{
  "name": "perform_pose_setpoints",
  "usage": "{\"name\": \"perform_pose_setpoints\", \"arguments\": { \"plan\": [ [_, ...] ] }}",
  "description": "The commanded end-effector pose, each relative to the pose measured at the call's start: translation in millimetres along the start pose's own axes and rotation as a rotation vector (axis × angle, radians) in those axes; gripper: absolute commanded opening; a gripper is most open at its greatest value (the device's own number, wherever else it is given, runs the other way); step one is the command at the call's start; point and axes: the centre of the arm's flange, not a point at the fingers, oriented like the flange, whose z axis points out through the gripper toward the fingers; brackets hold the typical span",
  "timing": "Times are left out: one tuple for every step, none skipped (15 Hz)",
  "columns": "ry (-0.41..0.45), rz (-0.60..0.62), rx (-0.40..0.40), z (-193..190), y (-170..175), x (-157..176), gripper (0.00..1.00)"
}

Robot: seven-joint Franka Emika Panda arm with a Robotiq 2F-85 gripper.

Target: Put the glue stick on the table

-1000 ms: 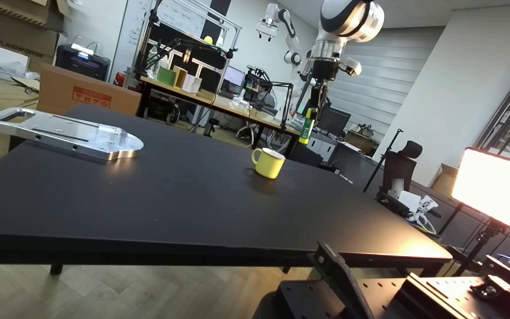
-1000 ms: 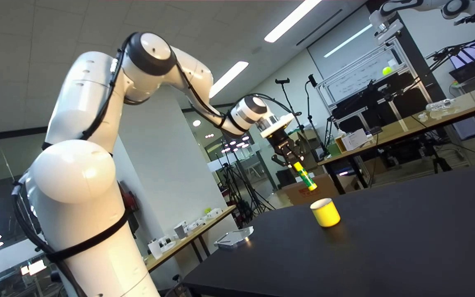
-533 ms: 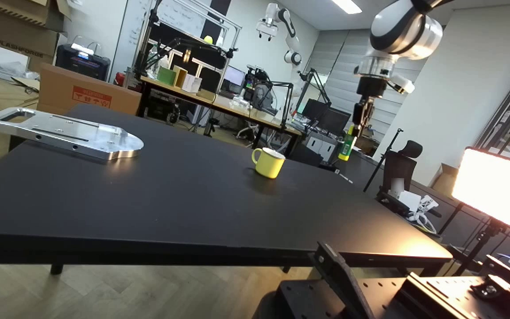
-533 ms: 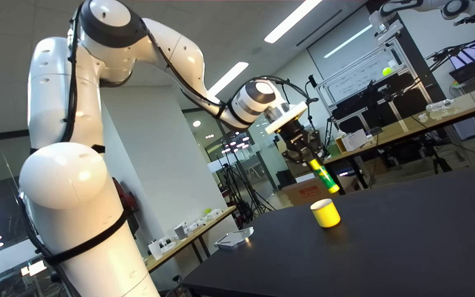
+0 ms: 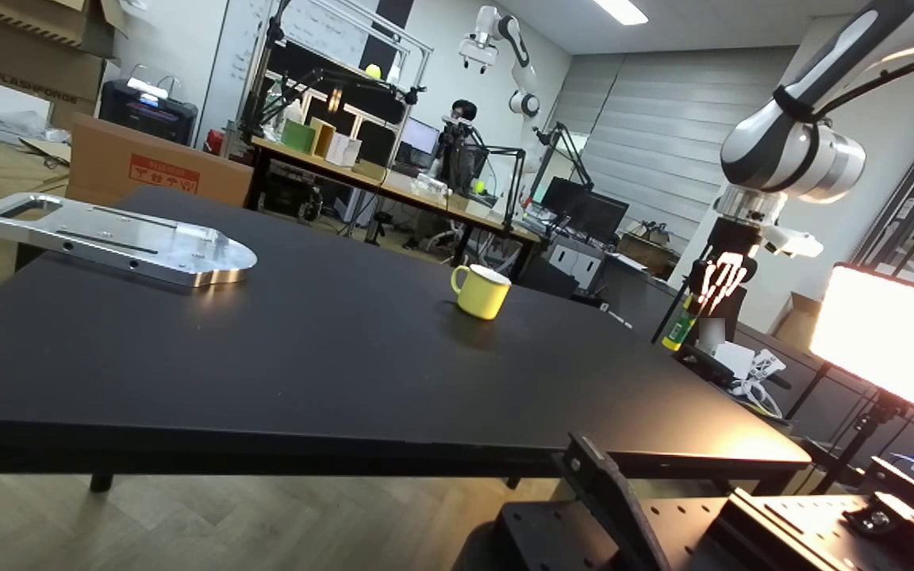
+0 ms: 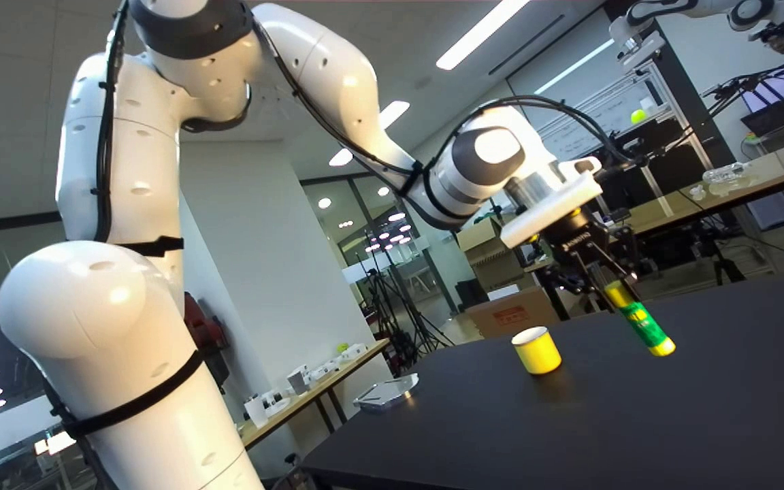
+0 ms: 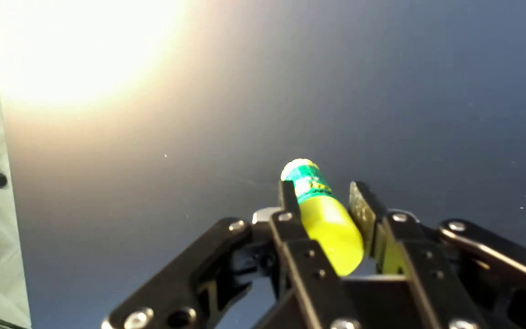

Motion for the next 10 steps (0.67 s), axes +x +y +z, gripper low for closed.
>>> {"name": "perform_pose_setpoints", "arguments": {
  "plan": [
    [0.010,0.083,0.029,38.7,22.2,-4.0,0.08],
    [0.006,0.099,0.036,46.6,25.9,-6.8,0.08],
    [-0.001,0.111,0.047,55.4,28.1,-9.0,0.08],
    [-0.008,0.120,0.053,61.2,30.2,-10.3,0.08],
    [-0.017,0.124,0.069,68.3,29.4,-9.2,0.08],
    [-0.019,0.133,0.080,73.4,29.9,-9.3,0.08],
    [-0.021,0.142,0.087,78.8,29.7,-9.1,0.08],
    [-0.021,0.149,0.095,82.6,29.7,-8.3,0.08],
    [-0.023,0.151,0.098,85.5,29.5,-7.9,0.08],
    [-0.023,0.154,0.102,87.8,29.6,-7.2,0.08]
  ]
}}
